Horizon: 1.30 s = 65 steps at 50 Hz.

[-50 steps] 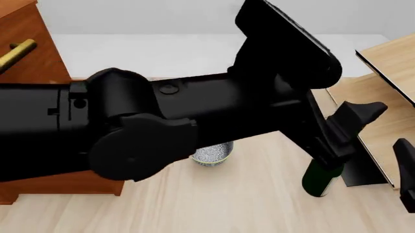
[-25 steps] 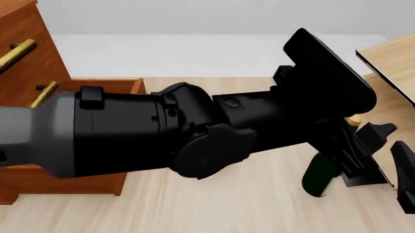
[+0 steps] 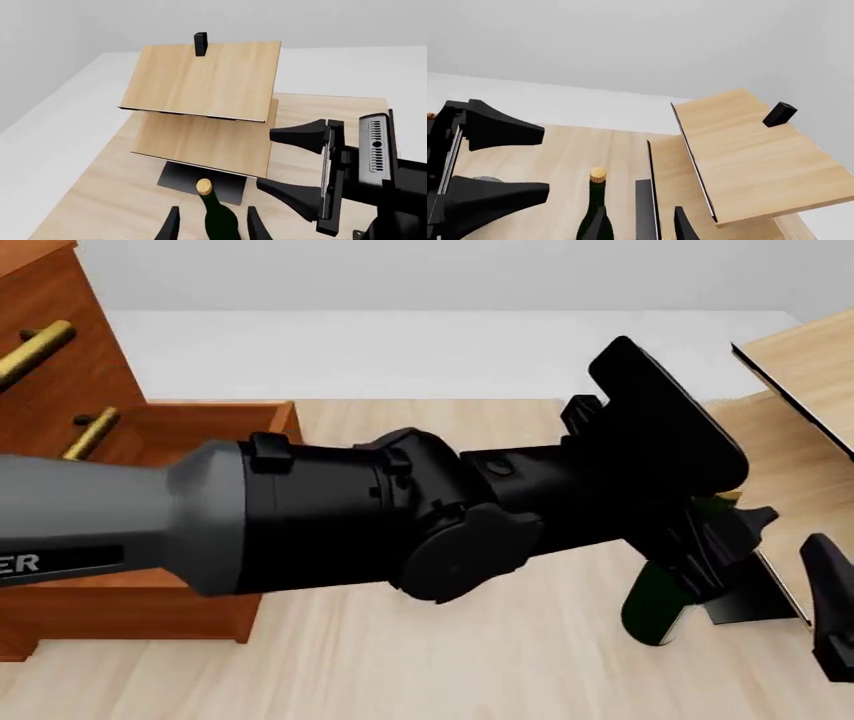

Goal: Put the wine bottle in the bottom drawer of the cabinet.

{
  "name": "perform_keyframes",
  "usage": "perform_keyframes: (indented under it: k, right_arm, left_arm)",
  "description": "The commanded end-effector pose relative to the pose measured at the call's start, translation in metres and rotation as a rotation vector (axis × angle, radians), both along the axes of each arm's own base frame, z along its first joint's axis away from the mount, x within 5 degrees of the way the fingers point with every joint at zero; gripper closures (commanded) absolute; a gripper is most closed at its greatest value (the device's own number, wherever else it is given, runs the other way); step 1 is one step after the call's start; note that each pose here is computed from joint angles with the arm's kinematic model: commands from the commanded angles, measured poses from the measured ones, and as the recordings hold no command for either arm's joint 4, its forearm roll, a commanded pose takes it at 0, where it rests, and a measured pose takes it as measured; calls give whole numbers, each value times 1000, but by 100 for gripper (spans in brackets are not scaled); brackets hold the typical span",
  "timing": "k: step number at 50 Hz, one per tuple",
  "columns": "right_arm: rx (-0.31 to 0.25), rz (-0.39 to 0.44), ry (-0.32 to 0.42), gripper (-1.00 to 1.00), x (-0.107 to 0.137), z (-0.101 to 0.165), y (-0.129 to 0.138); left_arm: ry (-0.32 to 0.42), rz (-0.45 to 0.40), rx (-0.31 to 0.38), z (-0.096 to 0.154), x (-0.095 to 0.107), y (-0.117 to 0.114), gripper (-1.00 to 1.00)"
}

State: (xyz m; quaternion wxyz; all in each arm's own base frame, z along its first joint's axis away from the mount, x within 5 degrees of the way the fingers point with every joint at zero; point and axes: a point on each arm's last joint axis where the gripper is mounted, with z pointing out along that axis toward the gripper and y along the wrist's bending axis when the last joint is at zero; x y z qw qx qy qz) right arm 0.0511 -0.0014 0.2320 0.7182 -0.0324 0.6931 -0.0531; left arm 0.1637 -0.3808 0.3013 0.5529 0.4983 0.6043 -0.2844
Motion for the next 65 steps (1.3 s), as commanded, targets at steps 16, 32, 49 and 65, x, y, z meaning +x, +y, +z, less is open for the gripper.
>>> perform_keyframes:
  k: [16,32,49,65]
  right_arm:
    - [-2,-1,13,-100,1,-5,0]
    - [-5,-10,19,-100,1,-7,-1]
    - [-3,-17,32,-100,3,-13,-1]
    - [1,-22,40,-100,3,-16,-1]
  left_arm:
    - [15,44,30,-34,23,-7,-100]
    - [28,68,29,-53,38,-16,-100]
    - [49,70,13,-57,42,-28,-100]
    - [43,73,28,-69,49,-37,-100]
